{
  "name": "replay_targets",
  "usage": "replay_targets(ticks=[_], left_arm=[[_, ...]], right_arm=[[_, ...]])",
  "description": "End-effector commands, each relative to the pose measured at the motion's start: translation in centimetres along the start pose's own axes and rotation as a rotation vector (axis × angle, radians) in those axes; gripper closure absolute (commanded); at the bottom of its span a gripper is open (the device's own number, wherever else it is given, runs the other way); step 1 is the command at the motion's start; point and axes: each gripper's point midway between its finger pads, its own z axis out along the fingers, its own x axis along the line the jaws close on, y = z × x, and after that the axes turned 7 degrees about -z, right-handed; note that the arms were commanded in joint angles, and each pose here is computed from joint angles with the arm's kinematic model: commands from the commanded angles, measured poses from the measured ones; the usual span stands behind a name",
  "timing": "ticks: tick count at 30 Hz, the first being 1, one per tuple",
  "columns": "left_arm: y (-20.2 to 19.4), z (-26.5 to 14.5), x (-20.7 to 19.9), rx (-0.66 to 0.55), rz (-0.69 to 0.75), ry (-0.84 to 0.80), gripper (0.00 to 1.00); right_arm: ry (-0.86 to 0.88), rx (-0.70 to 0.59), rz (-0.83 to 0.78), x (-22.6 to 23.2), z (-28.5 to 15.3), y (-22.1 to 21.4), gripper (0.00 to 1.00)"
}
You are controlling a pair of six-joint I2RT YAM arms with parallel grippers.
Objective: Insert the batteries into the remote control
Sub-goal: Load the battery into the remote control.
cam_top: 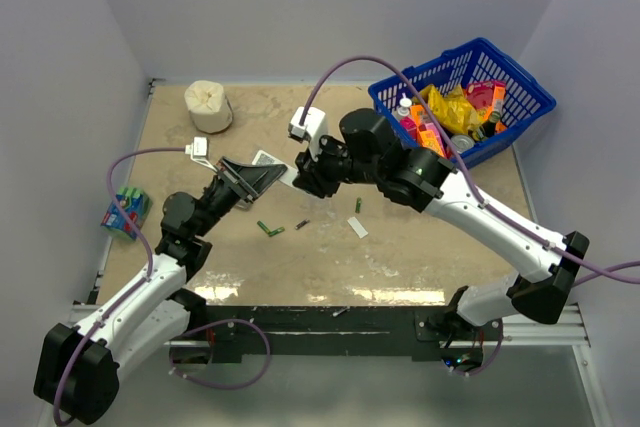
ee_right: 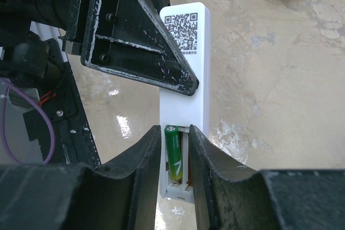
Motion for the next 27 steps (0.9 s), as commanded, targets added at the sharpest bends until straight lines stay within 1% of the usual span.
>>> replay_targets(ticks=[1, 13, 16, 20, 23, 27], left_arm=[[0.9, 0.4, -4.0, -0.014, 0.044, -0.117, 1.0], [1.0, 0.4, -4.5, -0.021, 0.048, -0.127, 1.0], [1.1, 0.4, -4.5, -0.021, 0.049, -0.129, 1.0], [1.3, 0.4, -4.7, -0.032, 0.047, -0.136, 1.0], [1.4, 0.4, -5.1, -0.042, 0.042, -0.149, 1.0], [1.6, 0.5, -5.7, -0.05, 0.04, -0.172, 1.0]], right_arm=[[-0.003, -0.041, -0.016, -0.3, -0.4, 1.0, 0.7], [0.026, -0.009, -0.013, 0.1, 0.3, -0.4, 0.72], [0.029, 0.0, -0.013, 0.3, 0.4, -0.8, 0.75], [0.033, 0.012, -0.011, 0.3, 0.5, -1.4, 0.84], [0.035, 0.02, -0.016, 0.4, 0.6, -2.0, 0.87], [0.037, 0.022, -0.01, 0.5, 0.8, -2.9, 0.89]])
